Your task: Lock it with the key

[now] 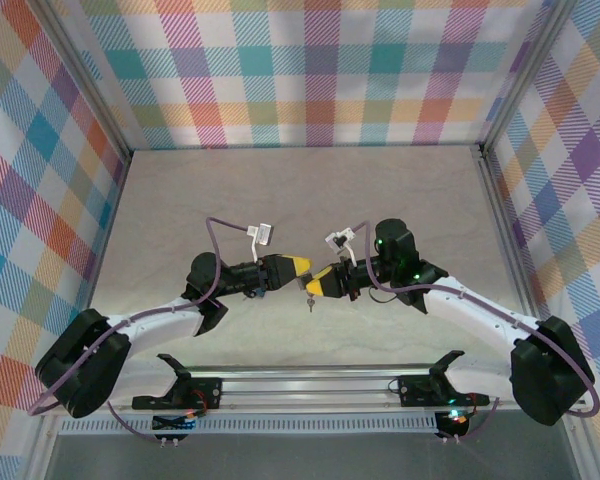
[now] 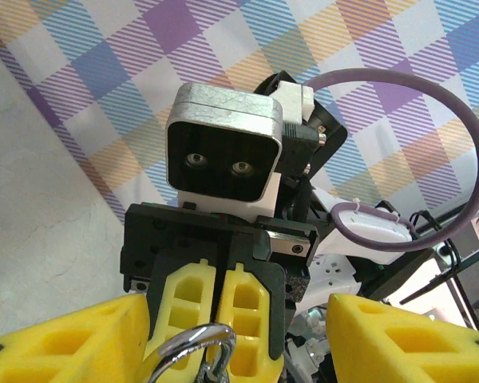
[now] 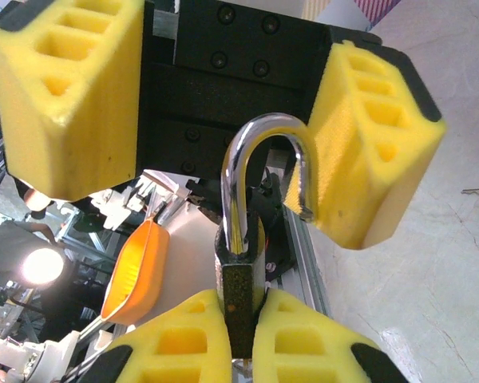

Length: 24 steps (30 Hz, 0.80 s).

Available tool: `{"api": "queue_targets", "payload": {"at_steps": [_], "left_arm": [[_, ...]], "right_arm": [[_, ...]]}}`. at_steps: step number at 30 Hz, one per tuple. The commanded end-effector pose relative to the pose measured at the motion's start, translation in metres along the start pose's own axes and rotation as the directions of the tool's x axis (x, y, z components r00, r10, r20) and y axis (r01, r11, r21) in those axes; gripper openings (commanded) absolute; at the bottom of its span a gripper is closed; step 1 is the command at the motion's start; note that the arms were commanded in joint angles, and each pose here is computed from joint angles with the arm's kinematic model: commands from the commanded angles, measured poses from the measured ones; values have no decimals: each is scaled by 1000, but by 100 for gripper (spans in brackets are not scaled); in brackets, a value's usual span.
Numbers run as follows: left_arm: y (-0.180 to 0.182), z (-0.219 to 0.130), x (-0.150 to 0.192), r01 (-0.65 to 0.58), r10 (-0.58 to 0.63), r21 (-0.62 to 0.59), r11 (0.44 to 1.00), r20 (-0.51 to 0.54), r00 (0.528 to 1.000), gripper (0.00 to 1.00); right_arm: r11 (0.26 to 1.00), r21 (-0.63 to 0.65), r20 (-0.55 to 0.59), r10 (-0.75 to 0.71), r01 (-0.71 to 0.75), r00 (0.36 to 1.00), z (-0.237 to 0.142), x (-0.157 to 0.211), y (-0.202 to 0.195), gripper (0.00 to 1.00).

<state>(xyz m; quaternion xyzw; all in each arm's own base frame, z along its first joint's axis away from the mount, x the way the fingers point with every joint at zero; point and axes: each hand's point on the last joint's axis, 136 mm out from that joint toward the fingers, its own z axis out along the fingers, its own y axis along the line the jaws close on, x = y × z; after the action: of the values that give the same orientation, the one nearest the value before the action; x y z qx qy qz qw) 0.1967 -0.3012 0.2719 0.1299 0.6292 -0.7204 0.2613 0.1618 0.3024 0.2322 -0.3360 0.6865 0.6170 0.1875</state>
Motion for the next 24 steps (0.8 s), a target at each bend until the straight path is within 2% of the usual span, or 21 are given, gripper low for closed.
{"api": "queue_targets", "payload": {"at_steps": [1,12,24], "left_arm": [[-32,-2,4,-91,93,98,991,-25,995,59],[-29,-3,6,-102,105,78,992,-36,994,54],[-23,-7,7,-148,148,2,989,-38,988,46]], "right_arm": [[999,46,19,-7,6,1000,-2,-8,-3,0],[998,55,21,-12,11,1000,-4,-7,-2,0],[1000,20,8,-16,16,1000,-4,-4,5,0]]}}
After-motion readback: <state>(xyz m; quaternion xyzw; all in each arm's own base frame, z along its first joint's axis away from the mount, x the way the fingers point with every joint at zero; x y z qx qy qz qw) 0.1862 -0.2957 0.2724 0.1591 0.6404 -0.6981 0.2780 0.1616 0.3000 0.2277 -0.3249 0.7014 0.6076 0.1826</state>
